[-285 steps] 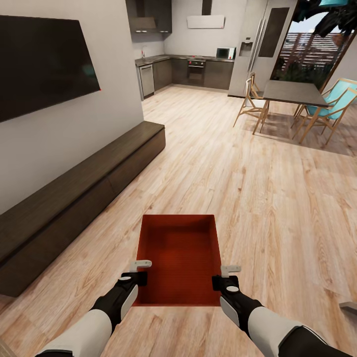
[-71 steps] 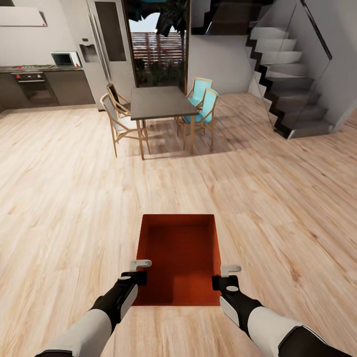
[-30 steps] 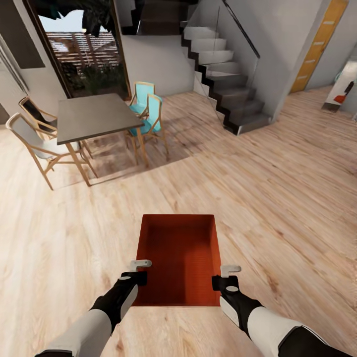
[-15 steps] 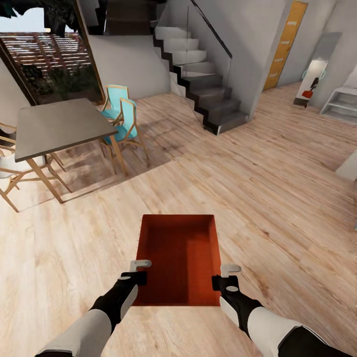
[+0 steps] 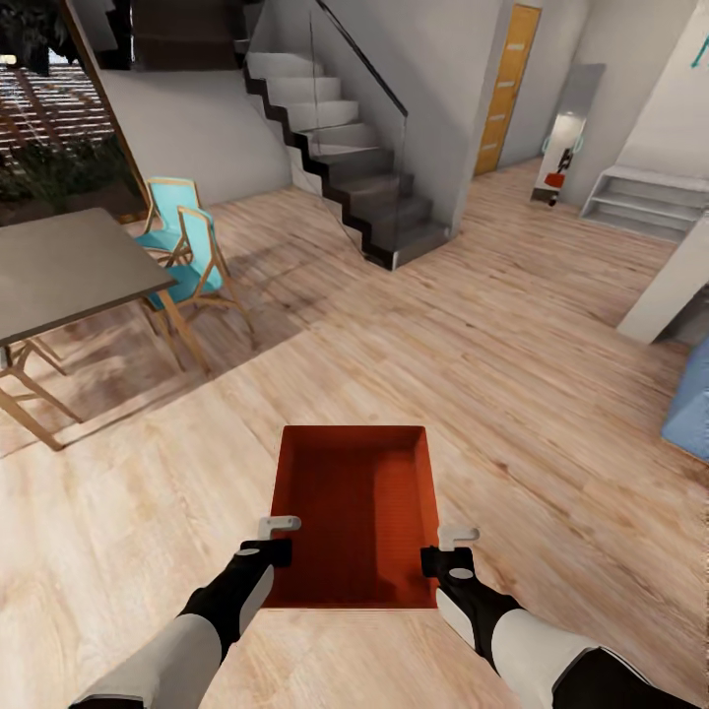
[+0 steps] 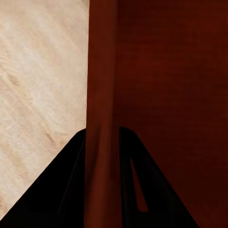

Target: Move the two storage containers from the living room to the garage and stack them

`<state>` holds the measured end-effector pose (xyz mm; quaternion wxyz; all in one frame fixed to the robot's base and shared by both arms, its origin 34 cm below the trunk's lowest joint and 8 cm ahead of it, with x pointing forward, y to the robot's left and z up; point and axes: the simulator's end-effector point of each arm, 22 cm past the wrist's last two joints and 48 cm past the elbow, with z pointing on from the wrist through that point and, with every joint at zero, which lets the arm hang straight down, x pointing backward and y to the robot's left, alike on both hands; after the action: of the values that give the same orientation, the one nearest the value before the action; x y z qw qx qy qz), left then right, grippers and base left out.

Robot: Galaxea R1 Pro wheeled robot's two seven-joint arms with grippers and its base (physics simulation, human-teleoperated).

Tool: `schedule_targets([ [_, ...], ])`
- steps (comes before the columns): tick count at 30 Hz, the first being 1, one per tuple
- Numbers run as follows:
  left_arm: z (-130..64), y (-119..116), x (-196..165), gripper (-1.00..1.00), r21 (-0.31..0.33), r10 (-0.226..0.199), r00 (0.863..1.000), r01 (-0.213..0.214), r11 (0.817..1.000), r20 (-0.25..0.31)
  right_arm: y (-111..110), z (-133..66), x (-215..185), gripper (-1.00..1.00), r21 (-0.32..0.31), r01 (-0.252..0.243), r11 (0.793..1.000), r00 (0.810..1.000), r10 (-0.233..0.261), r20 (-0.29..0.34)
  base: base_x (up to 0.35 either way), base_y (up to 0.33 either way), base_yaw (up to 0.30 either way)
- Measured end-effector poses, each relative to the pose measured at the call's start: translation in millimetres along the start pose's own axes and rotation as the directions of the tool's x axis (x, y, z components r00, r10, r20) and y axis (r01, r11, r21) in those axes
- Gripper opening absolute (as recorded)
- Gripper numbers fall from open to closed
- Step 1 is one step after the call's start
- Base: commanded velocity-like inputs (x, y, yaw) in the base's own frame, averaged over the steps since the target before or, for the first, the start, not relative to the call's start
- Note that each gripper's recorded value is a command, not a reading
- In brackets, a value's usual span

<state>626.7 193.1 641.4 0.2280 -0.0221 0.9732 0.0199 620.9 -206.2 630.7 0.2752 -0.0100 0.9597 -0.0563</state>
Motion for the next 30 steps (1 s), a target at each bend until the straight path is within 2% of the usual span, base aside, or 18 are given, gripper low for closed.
schedule_targets([
  [30, 0.1, 0.1, 0.2, -1.0, 0.0, -0.001, 1.0, 0.001, 1.0, 0.0, 0.1, 0.0, -0.1, -1.0, 0.0, 0.0, 1.0, 1.0, 0.0, 0.0, 0.322, 0.0, -0.253],
])
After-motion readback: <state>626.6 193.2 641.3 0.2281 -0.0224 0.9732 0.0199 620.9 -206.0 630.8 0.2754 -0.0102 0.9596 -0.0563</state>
